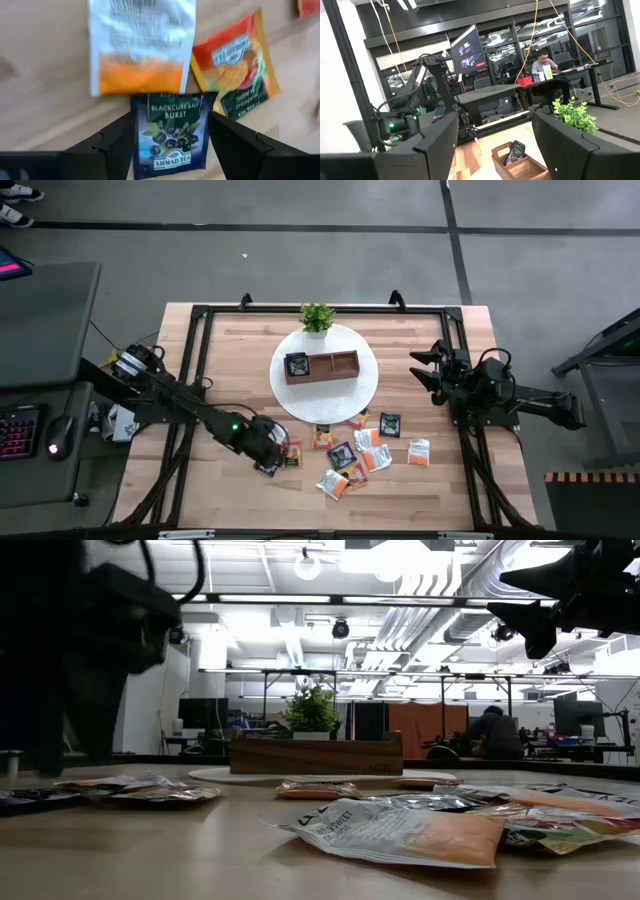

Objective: Pick & Place Tea
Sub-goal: Put the black tea bag into the left section of the wooden organizer

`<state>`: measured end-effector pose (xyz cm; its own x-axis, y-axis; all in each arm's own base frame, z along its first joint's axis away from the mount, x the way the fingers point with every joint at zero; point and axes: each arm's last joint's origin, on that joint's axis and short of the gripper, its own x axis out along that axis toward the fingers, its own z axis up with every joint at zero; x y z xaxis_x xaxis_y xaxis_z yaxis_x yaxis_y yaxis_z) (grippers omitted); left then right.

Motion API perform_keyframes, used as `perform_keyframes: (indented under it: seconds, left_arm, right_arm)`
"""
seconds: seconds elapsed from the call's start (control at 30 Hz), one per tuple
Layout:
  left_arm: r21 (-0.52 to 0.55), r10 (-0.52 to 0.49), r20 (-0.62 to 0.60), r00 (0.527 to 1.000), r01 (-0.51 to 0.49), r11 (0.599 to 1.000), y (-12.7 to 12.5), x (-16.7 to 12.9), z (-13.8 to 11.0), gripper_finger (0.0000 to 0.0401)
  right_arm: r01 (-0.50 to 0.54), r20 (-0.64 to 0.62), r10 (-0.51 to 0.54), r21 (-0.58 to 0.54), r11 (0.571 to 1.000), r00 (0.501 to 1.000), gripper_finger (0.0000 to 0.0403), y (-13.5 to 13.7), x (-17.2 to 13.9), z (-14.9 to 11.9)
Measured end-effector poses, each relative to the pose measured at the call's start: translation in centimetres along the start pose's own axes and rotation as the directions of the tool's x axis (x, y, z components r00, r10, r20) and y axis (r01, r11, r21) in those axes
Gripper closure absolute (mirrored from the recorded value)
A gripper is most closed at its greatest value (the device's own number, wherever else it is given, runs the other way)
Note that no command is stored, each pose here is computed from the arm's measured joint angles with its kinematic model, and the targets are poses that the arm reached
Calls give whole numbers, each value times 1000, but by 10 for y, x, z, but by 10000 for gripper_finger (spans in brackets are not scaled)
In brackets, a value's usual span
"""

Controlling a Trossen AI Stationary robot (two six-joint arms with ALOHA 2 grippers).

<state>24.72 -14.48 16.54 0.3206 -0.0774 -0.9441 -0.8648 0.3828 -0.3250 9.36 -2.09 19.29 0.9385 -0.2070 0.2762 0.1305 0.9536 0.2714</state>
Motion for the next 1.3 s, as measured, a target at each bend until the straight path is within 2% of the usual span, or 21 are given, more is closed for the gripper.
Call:
perform_keyframes:
  seconds: [0.17,0.3,0.63,1.1,1.2,1.3]
  left_arm:
    - [69,115,30,993,-117,991,-17,-12,3,162]
    - [83,132,30,991,-134,987,-28,-17,3,162]
    - [56,260,-33,965,-257,965,-27,21,-4,162]
    - [46,266,-46,963,-264,964,-29,34,-6,163]
    - [42,271,-41,962,-269,962,-28,34,-6,177]
    - [43,275,-48,960,-273,961,-28,34,-6,208]
  right_arm:
    - [0,0,0,0,1000,1000,153,0,0,0]
    - [0,0,0,0,1000,1000,153,0,0,0]
    - [0,0,0,0,1000,1000,153,0,0,0]
    - [0,0,0,0,1000,1000,153,0,0,0]
    - [0,0,0,0,1000,1000,153,0,0,0]
    - [-1,1,1,0,1000,1000,153,0,0,0]
